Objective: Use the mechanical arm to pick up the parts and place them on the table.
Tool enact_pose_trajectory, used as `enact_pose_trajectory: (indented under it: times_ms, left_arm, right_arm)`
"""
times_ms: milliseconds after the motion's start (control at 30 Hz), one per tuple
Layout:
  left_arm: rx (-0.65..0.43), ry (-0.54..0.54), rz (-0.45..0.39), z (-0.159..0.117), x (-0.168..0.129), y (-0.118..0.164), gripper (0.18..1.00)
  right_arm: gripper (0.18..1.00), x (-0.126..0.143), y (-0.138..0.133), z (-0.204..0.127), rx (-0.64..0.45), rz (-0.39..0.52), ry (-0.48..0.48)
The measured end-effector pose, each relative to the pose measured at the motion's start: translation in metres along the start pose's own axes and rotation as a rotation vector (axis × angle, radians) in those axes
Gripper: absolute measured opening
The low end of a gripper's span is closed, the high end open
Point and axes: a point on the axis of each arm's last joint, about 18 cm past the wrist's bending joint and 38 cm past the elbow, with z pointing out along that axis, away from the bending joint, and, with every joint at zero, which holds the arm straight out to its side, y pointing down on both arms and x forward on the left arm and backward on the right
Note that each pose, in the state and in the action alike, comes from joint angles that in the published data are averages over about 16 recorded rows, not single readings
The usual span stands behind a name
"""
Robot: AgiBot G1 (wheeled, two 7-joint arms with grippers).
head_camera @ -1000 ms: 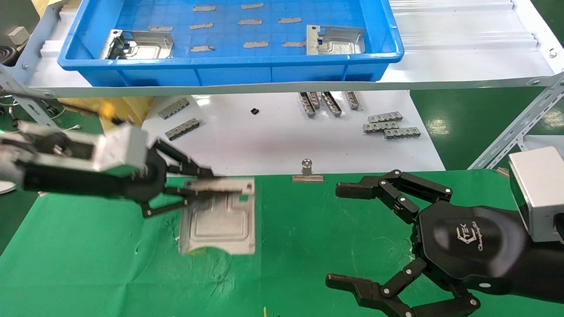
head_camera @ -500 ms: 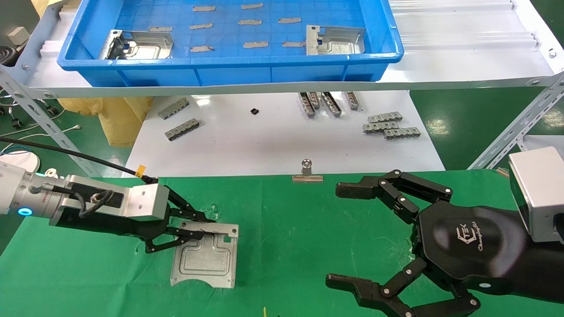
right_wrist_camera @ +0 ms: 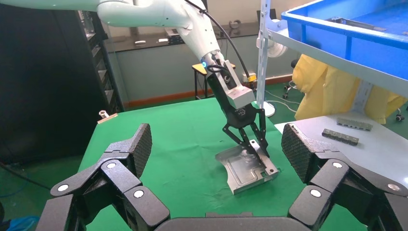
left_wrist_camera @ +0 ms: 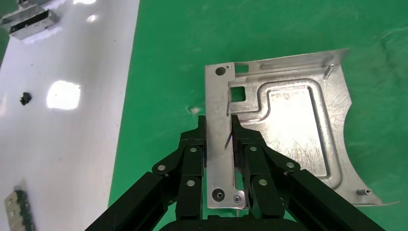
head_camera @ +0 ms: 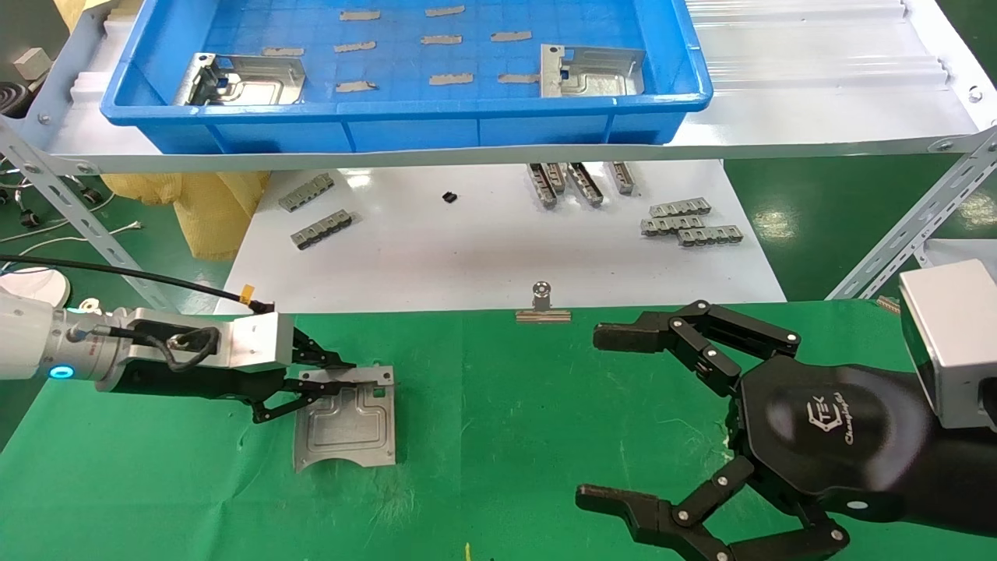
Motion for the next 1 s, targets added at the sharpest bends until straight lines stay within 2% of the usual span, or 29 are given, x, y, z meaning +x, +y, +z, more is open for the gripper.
enact_pose_trajectory:
  times_ms: [200, 367, 567, 700, 1000]
  left_arm:
    - [0.036, -0.009, -0.009, -0.001, 0.000, -0.004, 0.313]
    - [0.099, -0.018, -0.053, -0.005, 0.001, -0.011, 0.357]
    - [0.184, -0.039, -0.133, -0.013, 0.003, -0.017, 0.448]
    - [0.221, -0.049, -0.174, -0.016, 0.004, -0.018, 0.536]
    - [0.251, -0.057, -0.200, -0.017, 0.006, -0.019, 0.730]
  right_arm:
    - [1.000, 0.000, 0.000, 0.000, 0.000, 0.000, 0.000]
    - [1.000, 0.000, 0.000, 0.000, 0.000, 0.000, 0.000]
    - [1.000, 0.000, 0.000, 0.000, 0.000, 0.000, 0.000]
    - [1.000, 0.000, 0.000, 0.000, 0.000, 0.000, 0.000]
    - [1.000, 0.000, 0.000, 0.000, 0.000, 0.000, 0.000]
